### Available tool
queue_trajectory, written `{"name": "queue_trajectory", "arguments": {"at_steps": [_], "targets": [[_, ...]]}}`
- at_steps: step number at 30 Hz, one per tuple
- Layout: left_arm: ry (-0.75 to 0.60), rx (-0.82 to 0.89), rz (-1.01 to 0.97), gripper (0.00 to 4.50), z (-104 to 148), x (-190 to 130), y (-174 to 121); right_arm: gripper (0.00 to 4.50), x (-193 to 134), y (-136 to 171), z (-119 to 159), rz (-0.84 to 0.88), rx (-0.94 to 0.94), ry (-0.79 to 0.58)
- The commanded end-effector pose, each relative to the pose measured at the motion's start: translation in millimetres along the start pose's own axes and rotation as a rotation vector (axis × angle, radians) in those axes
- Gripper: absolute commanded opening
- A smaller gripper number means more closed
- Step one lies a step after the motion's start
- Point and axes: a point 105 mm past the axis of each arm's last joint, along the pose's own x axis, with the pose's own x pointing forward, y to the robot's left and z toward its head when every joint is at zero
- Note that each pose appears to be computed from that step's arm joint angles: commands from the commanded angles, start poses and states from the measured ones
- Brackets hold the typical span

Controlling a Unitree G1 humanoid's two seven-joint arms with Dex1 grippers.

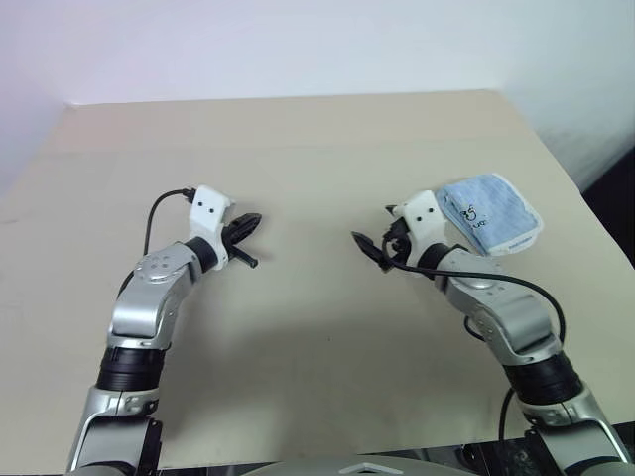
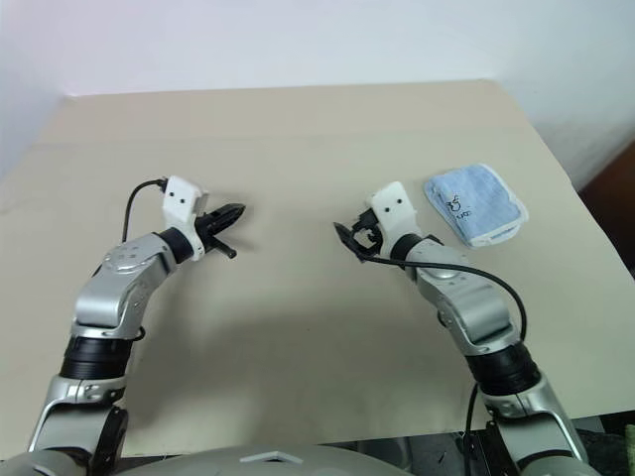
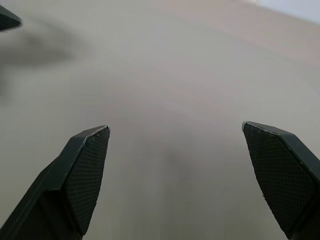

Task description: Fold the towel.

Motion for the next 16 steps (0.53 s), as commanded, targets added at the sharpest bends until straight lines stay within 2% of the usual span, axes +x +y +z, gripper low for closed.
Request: {"name": "queue_trajectory", "arguments": {"at_steps": [1, 6, 16], "targets": [[-0.053, 0.034, 0.013, 0.0, 12.7, -17.9, 7.0, 4.46, 8.5, 8.3, 17.6, 0.042, -0.045, -0.069], [-0.065, 0.027, 0.038, 0.0, 16.4, -34.1, 20.1, 4.46, 19.6, 11.7, 23.2, 0.061, -0.048, -0.085], [-0.066, 0.013, 0.037, 0.0, 13.9, -42.0, 7.0, 4.46, 21.9, 10.3, 18.2, 0.076, -0.026, -0.095]]}}
